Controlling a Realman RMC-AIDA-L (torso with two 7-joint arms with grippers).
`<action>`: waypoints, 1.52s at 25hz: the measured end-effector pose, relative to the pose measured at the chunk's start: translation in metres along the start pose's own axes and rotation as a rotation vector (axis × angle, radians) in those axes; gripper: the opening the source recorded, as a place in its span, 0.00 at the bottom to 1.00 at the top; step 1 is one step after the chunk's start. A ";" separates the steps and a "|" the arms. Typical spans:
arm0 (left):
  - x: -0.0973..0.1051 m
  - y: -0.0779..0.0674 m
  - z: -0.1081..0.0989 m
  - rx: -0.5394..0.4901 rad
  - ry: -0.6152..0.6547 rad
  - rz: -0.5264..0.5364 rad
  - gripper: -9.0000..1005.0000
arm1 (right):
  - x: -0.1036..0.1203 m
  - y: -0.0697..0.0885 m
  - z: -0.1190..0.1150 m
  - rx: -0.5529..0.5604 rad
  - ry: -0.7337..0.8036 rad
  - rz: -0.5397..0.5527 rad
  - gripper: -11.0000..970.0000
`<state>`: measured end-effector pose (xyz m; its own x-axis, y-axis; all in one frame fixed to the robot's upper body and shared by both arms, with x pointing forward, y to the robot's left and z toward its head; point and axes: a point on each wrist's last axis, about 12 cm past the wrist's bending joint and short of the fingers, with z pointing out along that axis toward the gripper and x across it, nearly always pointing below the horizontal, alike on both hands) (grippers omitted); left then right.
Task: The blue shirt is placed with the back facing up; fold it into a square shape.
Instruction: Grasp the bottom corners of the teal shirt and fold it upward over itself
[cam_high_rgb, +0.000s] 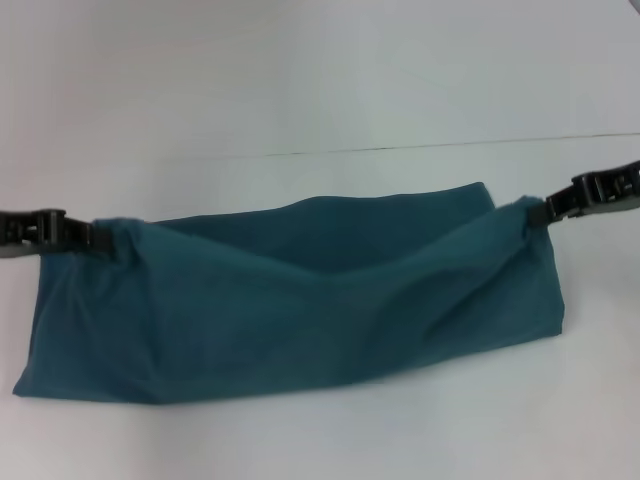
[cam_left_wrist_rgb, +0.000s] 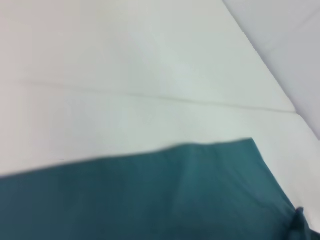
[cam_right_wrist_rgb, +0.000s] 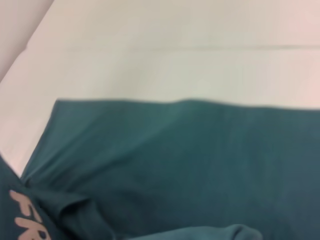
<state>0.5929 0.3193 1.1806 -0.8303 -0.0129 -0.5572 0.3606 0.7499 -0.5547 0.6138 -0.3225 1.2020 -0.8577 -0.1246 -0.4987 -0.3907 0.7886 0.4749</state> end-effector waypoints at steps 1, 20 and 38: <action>-0.001 0.001 0.001 -0.008 -0.009 0.002 0.06 | -0.001 -0.002 0.000 0.013 -0.017 0.007 0.11; -0.020 0.006 0.048 -0.225 -0.103 0.122 0.06 | -0.016 -0.024 0.055 0.170 -0.242 0.100 0.11; -0.008 0.018 0.060 -0.294 -0.182 0.098 0.06 | -0.003 -0.032 0.081 0.277 -0.358 0.039 0.11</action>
<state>0.6308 0.2932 1.1383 -0.6988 -0.0292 -0.7147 0.2750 0.9114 -0.3061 0.6555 -0.2985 1.1298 -0.6815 0.0865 -0.7267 -0.2143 0.9259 0.3111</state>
